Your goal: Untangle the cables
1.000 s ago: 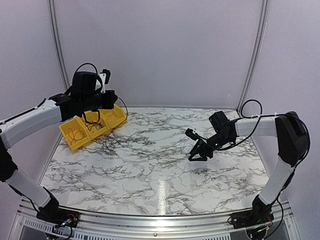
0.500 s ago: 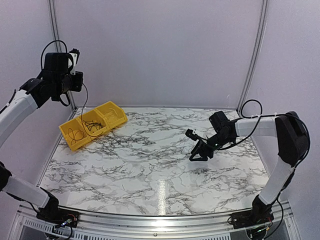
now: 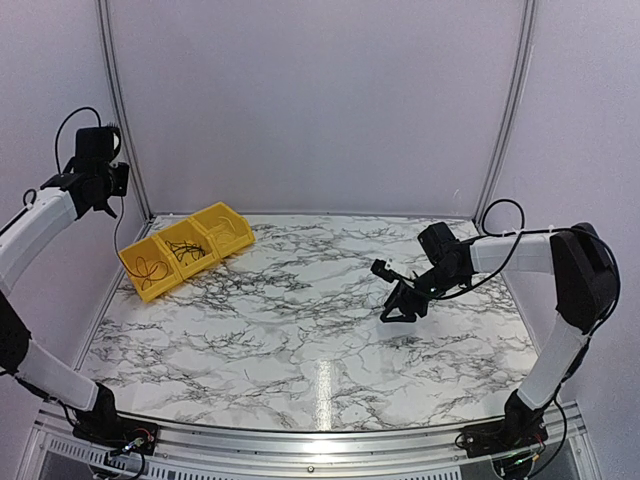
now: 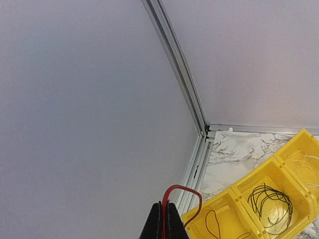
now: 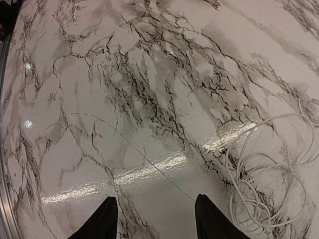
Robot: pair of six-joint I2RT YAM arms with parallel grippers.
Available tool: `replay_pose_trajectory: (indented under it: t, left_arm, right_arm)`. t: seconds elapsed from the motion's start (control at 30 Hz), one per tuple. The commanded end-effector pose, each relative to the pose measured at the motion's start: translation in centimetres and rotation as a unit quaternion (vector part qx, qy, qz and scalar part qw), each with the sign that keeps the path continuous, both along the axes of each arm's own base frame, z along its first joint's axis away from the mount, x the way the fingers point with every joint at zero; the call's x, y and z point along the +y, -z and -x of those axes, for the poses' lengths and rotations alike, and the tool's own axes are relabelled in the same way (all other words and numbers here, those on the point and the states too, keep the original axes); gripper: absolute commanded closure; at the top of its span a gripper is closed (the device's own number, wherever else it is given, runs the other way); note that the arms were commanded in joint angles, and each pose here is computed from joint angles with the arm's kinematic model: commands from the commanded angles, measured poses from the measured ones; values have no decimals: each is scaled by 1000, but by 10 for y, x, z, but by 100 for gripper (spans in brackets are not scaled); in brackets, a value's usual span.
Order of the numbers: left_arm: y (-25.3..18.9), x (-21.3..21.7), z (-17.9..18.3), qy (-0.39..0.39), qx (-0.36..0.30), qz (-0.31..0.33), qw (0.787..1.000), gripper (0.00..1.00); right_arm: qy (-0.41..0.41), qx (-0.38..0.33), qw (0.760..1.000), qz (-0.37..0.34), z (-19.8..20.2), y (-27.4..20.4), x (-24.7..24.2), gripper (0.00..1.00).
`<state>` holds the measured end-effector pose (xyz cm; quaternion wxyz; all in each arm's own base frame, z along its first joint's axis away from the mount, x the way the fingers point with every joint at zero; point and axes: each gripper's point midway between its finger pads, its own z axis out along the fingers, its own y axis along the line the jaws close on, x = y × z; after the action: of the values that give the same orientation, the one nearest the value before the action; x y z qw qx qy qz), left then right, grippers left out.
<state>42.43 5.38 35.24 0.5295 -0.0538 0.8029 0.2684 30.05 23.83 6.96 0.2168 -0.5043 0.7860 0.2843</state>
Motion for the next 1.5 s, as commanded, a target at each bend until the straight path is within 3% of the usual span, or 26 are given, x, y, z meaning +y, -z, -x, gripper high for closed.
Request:
replay_pose_trajectory:
  t: [0.0, 0.4, 0.57, 0.7, 0.97, 1.1, 1.47]
  left_arm:
    - [26, 1, -16, -6, -17, 37, 999, 100]
    - [129, -21, -7, 26, 67, 124, 990, 100]
    - [80, -32, -7, 59, 22, 148, 987, 100]
    - [18, -24, -1, 39, -57, 162, 984, 100]
    - [-64, -13, 0, 16, -130, 149, 980, 100]
    - [-64, -7, -8, 0, -123, 127, 984, 100]
    - [-12, 0, -24, -26, -67, 99, 992, 100]
  right_arm:
    - [-7, -12, 1000, 14, -1, 0, -1, 47]
    - [-15, 2, 999, 28, 2, 13, -2, 47]
    - [-16, 5, 999, 31, 3, 16, -2, 47]
    - [-15, 6, 999, 30, 3, 16, -1, 47]
    - [-19, 15, 999, 29, 4, 18, 1, 47]
    - [-18, 12, 999, 30, 4, 17, 0, 47]
    - [-17, 14, 999, 34, 4, 20, -1, 47]
